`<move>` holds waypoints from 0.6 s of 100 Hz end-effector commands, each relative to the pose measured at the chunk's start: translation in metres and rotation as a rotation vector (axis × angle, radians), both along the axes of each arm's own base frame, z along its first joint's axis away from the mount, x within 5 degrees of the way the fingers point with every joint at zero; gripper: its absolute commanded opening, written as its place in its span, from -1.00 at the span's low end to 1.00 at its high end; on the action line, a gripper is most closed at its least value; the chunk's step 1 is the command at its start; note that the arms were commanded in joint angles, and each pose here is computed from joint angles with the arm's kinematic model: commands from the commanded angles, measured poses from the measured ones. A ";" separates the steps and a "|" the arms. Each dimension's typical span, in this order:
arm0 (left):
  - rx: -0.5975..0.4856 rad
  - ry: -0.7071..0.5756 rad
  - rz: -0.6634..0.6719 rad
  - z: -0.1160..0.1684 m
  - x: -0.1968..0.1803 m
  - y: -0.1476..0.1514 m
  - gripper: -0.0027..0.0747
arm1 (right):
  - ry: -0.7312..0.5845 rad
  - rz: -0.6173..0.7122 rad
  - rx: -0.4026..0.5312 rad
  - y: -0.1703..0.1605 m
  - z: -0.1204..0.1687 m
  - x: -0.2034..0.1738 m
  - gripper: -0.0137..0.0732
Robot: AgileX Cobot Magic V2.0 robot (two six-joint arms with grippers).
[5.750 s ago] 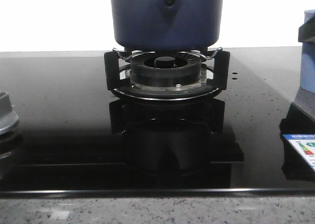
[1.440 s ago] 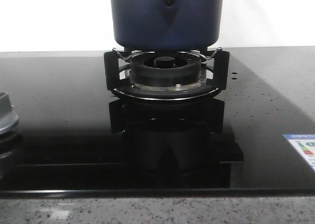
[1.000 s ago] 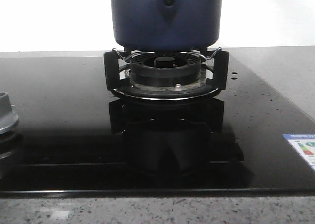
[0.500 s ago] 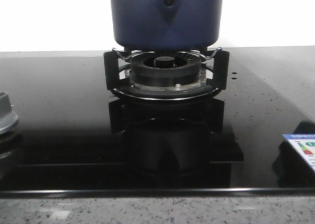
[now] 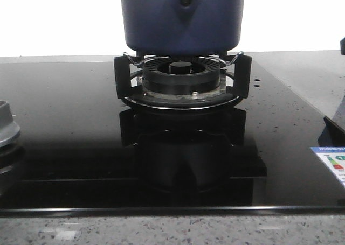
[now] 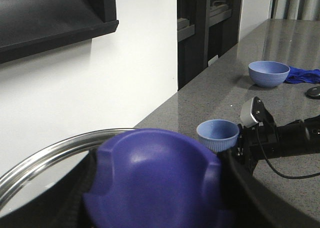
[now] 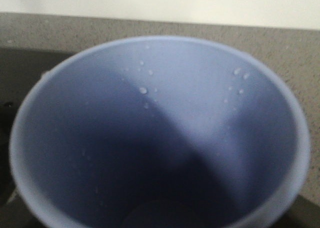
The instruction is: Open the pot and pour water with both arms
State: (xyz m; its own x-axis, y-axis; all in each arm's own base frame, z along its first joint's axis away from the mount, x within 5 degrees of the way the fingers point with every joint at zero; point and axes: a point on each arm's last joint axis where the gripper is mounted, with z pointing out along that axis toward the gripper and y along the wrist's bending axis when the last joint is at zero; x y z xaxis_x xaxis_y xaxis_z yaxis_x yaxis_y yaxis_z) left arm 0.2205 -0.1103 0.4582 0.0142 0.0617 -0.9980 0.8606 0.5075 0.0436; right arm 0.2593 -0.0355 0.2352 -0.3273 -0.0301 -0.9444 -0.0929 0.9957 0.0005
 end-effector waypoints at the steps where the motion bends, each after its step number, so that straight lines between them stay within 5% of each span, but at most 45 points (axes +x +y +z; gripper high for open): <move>1: -0.102 -0.042 0.002 0.022 -0.010 0.000 -0.41 | -0.088 0.021 0.018 0.000 0.013 0.004 -0.09; 20: -0.102 -0.041 0.000 0.022 -0.010 0.000 -0.41 | -0.086 0.026 0.023 0.000 0.011 0.005 -0.05; 45: -0.102 -0.041 -0.002 0.022 -0.010 0.000 -0.41 | -0.101 0.021 0.035 0.001 0.015 0.003 0.71; 60: -0.102 -0.041 -0.002 0.022 -0.010 0.000 -0.41 | -0.160 0.011 0.042 0.003 0.033 -0.007 0.81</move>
State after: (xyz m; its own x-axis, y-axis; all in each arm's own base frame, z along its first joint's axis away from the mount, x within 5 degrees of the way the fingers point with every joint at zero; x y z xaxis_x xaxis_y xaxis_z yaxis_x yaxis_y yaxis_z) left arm 0.2207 -0.1102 0.4582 0.0145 0.0613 -0.9980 0.8594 0.5094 0.0437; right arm 0.2581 -0.0354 0.2399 -0.3023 -0.0099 -0.9532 -0.0912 0.9957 0.0186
